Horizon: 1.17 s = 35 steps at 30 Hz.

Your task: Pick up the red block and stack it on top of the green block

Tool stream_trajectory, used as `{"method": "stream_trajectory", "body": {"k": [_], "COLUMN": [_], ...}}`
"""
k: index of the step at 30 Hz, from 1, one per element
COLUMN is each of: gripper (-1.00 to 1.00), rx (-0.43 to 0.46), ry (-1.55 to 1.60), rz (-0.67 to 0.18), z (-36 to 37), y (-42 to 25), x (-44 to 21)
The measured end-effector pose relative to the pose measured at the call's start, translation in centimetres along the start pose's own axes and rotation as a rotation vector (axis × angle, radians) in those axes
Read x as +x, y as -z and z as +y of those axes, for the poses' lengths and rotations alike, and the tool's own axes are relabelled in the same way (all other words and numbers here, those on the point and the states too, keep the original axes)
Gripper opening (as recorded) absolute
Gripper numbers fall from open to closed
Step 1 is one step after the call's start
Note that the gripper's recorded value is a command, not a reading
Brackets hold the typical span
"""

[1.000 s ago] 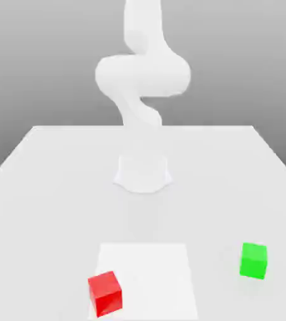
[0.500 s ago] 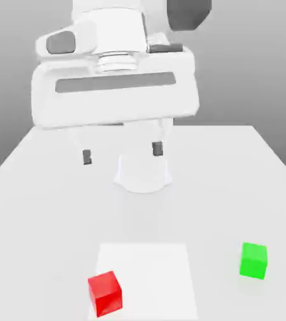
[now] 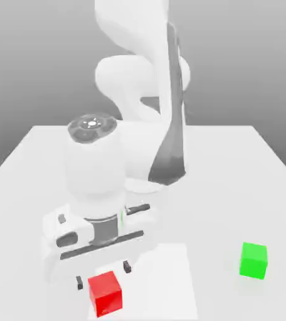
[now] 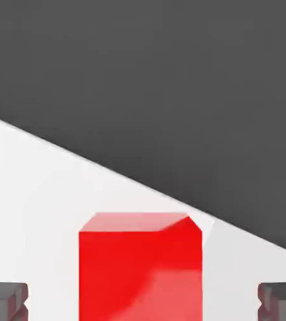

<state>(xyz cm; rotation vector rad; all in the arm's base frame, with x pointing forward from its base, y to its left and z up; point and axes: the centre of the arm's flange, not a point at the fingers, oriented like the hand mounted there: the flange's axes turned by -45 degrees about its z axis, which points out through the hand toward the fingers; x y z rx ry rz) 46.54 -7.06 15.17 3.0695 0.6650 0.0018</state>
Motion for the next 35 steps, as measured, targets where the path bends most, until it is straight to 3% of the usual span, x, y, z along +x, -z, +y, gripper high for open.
{"method": "stream_trajectory", "body": {"k": [7,12,20,26,32,33,35], "gripper": [-1.00,-1.00,-1.00,-1.00,-1.00,1.00,1.00], "rx": [0.001,0.002,0.014,0.007,0.003,0.002,0.002], "ry": [0.000,0.010,0.643,1.186,1.269,1.269,1.269], "rz": [-0.002,-0.001,-0.001,-0.001,-0.001,-0.002,-0.002], "z": [0.0,-0.3,-16.5,-30.9,-32.3,-32.3,-32.3], "y": [-0.2,5.1,7.6,9.2,4.0,3.3,3.3], "x": [0.0,0.1,4.9,4.1,3.7,3.7,3.7]}}
